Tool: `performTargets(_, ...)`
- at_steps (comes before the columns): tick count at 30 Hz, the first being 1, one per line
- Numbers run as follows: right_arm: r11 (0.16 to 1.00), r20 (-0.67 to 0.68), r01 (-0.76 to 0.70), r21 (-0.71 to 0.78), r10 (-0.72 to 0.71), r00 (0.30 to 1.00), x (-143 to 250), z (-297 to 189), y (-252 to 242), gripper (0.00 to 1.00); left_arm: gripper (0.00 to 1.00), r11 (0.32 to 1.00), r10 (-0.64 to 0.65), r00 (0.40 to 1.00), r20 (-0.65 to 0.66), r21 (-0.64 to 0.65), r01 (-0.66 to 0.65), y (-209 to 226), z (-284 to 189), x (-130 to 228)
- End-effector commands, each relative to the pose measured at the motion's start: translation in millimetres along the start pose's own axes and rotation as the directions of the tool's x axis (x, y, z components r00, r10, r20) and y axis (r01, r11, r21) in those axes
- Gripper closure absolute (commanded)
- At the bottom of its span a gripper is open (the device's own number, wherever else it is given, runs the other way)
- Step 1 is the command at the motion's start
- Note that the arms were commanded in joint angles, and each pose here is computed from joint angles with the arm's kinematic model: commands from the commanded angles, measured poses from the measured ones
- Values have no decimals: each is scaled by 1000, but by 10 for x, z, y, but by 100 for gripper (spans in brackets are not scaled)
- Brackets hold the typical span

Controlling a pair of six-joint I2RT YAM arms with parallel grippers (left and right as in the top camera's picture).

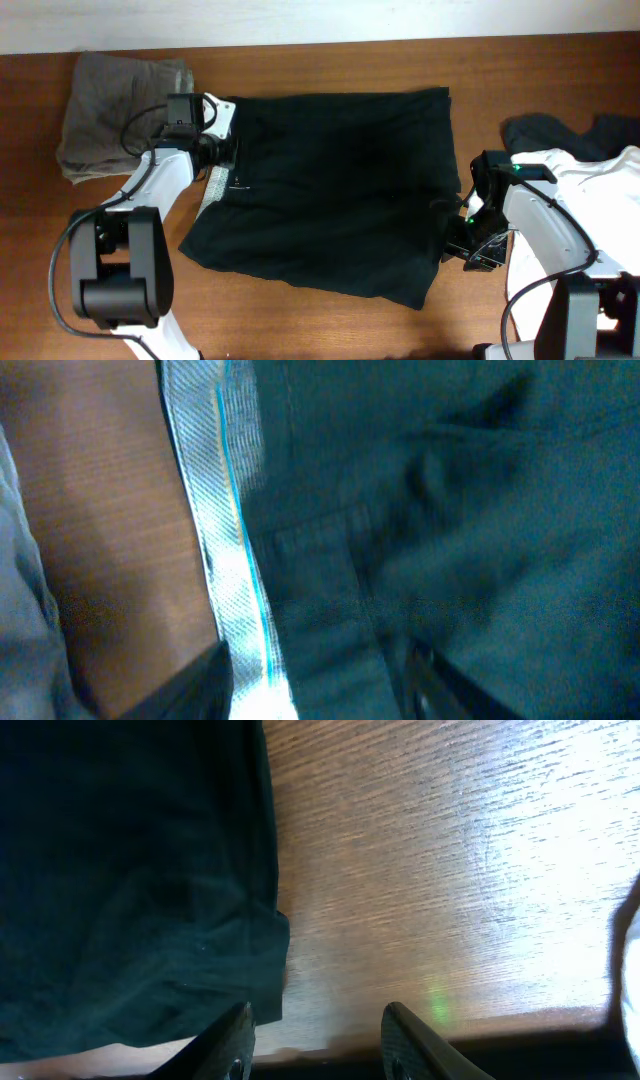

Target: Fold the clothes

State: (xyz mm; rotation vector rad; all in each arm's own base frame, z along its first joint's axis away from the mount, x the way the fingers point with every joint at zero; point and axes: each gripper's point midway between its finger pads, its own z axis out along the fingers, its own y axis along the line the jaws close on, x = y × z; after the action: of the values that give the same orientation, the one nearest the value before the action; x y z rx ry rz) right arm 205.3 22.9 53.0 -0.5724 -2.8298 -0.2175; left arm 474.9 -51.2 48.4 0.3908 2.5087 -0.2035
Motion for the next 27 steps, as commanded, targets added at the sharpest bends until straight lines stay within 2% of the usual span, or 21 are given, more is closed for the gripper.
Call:
performTargets(1,1000,27,9,-29,-8,1000,-43,-57,51,55,49,997,70,994,88,14,-72,42,201,-156)
performTargets(3,1000,28,9,-29,-8,1000,-45,-57,51,55,50,996,84,987,135,-39,-79,153,279,-257)
performTargets(5,999,30,9,-31,-8,1000,-52,-57,54,55,50,995,94,980,173,-29,-91,132,300,-337)
performTargets(6,1000,31,-4,-30,5,1000,-54,-57,53,55,54,995,96,979,181,-25,-93,126,306,-351)
performTargets(7,999,37,-12,-33,13,999,-70,-58,60,54,82,995,99,976,196,-30,-95,135,304,-387)
performTargets(8,999,38,-12,-34,13,999,-73,-58,61,54,100,995,103,973,208,-34,-98,140,289,-430)
performTargets(11,999,41,-15,-35,16,999,-80,-57,63,55,100,992,122,953,279,-45,-114,163,156,-769)
performTargets(12,999,43,-16,-36,17,999,-84,-58,65,54,100,991,136,932,337,-57,-124,204,17,-1054)
performTargets(15,999,51,-31,-39,33,998,-106,-59,71,54,100,986,159,903,400,-113,-124,363,-184,-1370)
performTargets(17,999,61,-33,-43,35,998,-131,-61,80,54,100,982,171,897,408,-148,-120,468,-231,-1414)
performTargets(20,999,63,-32,-44,35,997,-137,-61,83,53,99,974,173,917,360,-201,-105,626,-162,-1297)
performTargets(21,999,63,-32,-44,34,997,-136,-61,82,49,95,965,165,930,329,-249,-83,733,-111,-1229)
performTargets(22,999,62,-32,-44,34,998,-133,-60,81,45,74,961,156,940,304,-268,-73,779,-74,-1167)
performTargets(23,999,52,-33,-40,35,998,-109,-57,73,40,47,962,149,947,284,-263,-72,775,-55,-1114)
performTargets(26,997,-46,-34,-72,31,998,130,87,97,35,14,968,124,966,226,-241,-68,748,-46,-1004)
performTargets(27,991,-95,-11,-132,-1,996,257,186,194,35,13,971,113,972,206,-232,-64,734,-84,-991)
